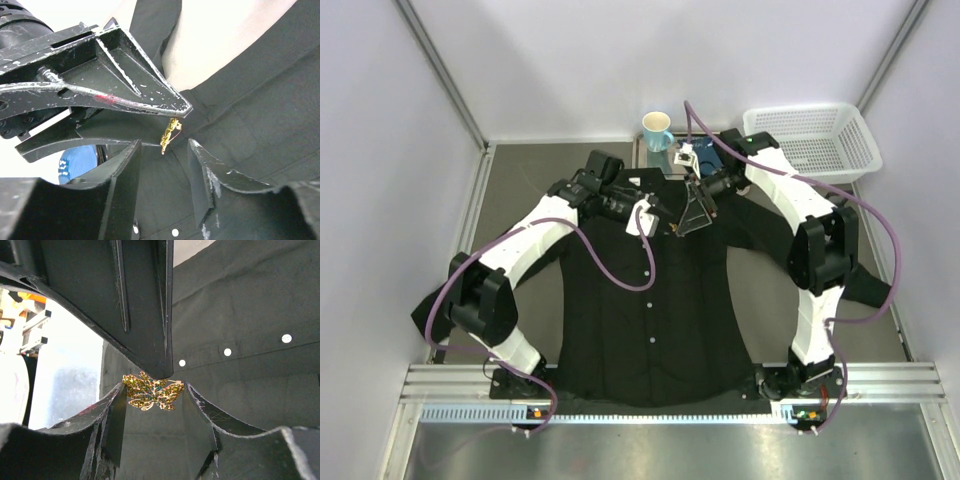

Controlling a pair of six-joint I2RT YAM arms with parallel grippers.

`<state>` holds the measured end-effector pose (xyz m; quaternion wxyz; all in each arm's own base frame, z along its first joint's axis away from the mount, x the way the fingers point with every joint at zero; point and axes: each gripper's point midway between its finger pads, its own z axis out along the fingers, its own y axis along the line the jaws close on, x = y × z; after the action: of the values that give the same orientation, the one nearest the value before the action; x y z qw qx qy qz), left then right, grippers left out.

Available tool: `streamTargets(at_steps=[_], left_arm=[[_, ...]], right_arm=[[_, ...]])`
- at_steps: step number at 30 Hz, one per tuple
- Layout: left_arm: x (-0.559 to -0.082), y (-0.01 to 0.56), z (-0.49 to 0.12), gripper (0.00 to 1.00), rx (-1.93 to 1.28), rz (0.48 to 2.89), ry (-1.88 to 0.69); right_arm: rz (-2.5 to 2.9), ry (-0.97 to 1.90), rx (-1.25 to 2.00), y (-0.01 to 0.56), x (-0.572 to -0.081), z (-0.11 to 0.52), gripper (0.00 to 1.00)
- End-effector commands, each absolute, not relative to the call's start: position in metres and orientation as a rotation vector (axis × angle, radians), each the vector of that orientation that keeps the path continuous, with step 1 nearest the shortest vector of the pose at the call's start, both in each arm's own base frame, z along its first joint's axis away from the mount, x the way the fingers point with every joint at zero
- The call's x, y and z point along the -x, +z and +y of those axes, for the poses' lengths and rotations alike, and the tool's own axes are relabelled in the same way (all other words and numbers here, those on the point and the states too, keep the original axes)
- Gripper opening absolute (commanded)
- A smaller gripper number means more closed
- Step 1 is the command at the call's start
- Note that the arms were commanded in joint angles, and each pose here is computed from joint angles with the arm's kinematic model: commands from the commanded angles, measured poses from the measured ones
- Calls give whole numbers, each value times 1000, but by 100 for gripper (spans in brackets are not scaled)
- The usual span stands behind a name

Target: Pin the brooch onto the clothing

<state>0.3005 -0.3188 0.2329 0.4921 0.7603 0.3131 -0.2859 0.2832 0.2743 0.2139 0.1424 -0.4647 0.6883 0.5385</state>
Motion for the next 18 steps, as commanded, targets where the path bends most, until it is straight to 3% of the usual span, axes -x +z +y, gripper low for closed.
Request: streamTargets(at_steps=[1, 6, 16, 17, 18], left_arm=[[-290, 239, -323, 45, -1848, 680, -721], [-291, 236, -325, 35, -1871, 680, -722], [-297, 230, -325, 6, -1896, 709, -702], [-296, 230, -325, 2, -1895, 717, -705], [-297, 230, -326, 0, -1888, 729, -704]], right_arm=[[2015, 1682, 1347, 234, -254, 274, 34], [2014, 1670, 1394, 232, -250, 273, 34], [2006, 1639, 1431, 230, -250, 273, 34], [1999, 1634, 1438, 231, -250, 274, 35], [1999, 1622, 1444, 230, -250, 273, 45]])
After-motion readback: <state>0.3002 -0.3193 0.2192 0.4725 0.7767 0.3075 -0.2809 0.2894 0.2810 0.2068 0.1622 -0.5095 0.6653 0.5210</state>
